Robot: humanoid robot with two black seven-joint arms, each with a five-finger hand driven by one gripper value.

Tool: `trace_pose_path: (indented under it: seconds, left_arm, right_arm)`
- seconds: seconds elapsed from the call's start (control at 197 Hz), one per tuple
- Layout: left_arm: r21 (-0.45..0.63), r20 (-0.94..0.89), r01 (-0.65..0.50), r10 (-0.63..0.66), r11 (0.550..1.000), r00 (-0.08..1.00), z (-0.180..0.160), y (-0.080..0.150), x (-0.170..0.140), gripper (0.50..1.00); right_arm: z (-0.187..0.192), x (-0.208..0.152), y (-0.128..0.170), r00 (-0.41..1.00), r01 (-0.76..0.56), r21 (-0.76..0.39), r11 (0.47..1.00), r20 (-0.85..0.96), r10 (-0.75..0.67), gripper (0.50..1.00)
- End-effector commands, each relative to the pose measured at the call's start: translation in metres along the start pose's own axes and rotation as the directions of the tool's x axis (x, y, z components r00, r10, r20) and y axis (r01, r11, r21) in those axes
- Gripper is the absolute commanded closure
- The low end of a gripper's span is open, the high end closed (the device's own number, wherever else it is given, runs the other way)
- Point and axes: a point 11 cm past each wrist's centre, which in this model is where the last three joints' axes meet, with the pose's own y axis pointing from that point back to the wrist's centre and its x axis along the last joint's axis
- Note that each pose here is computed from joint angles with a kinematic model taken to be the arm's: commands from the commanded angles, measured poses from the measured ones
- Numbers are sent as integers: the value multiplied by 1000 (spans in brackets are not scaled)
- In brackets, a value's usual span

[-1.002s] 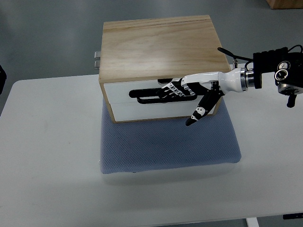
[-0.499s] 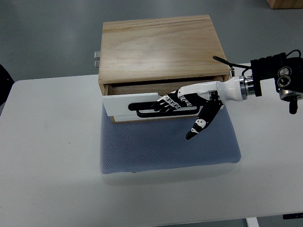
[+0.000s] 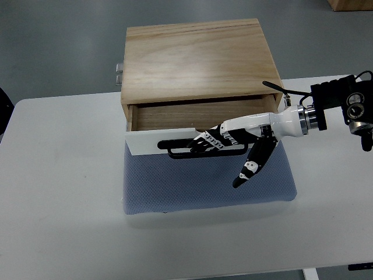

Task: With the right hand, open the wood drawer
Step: 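Pull the upper drawer toward the robot with the right hand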

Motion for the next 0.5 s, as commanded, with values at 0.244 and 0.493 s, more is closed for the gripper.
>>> trace_pose_path:
  seconds: [0.244,0.493]
  left_arm:
    - [0,0,0,0,1000,1000,0,0,0,500]
    - [0,0,0,0,1000,1000,0,0,0,500]
  right_arm:
    - [-7,-13,5,1000,26,20,999,5,-26,556]
    - [-9,-16,6,1000,31,25,999,5,-31,556]
